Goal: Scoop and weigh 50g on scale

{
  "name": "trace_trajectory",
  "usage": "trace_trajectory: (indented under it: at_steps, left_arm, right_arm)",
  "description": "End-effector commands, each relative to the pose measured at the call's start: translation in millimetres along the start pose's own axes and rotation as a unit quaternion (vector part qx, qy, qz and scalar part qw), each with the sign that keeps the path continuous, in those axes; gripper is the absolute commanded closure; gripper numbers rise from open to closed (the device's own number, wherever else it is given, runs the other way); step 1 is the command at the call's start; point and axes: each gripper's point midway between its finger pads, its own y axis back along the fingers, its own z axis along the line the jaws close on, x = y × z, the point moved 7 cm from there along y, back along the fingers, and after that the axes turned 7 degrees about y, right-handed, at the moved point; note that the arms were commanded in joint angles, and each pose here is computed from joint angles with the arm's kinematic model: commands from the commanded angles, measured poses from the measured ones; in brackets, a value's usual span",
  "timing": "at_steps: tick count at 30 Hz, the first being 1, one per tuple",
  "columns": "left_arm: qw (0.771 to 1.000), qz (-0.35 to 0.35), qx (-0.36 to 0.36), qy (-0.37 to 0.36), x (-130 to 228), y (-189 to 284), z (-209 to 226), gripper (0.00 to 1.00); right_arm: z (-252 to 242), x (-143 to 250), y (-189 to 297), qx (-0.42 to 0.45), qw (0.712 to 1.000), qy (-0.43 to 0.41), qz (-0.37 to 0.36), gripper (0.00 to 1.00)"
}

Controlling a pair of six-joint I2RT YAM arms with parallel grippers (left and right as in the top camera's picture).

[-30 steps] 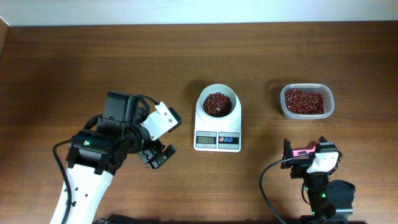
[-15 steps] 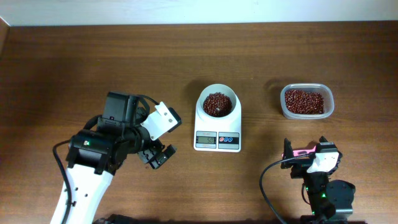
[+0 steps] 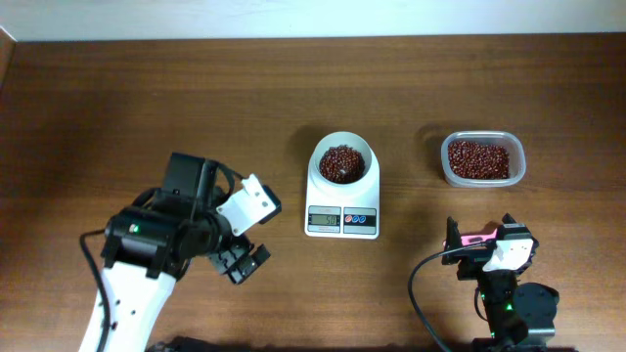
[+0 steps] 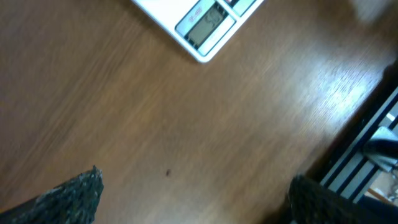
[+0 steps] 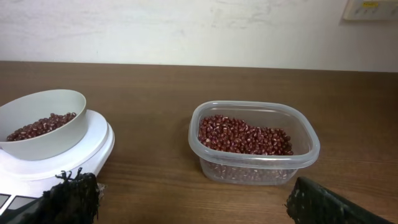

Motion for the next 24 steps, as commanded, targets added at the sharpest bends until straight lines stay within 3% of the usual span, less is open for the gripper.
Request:
trace_trajectory:
  at_steps: [1,3,7,10,20,24]
  left_arm:
    - [0.998,0.024,-0.06,-0.006,33.9,32.9,-13.7,0.01]
    - [0.997,-0.019,-0.077,0.013,57.6,59.2,-36.7,0.01]
    - [0.976,-0.156,-0.149,-0.02,93.3,99.3,-69.5,0.01]
    - [0.965,-0.196,-0.169,-0.03,106.5,108.4,-79.8,0.01]
    - [0.965,-0.197,-0.17,-0.029,106.9,108.6,-80.1,0.01]
    - [0.962,-0.189,-0.195,0.005,110.3,111.6,-78.1,0.01]
  right_arm:
    - [0.0,2.2,-0.3,-0.001,1.0,-0.004,0.0,0.01]
    - [0.0,2.2,-0.3,-0.001,1.0,-0.004,0.0,0.01]
    - [0.0,2.2,-0.3,-0.001,1.0,-0.004,0.0,0.01]
    - [0.0,2.2,-0.3,-0.001,1.0,-0.004,0.0,0.01]
    - [0.0,2.2,-0.3,-0.001,1.0,-0.004,0.0,0.01]
    - [0.0,2.1,-0.3,-0.001,1.0,-0.004,0.0,0.01]
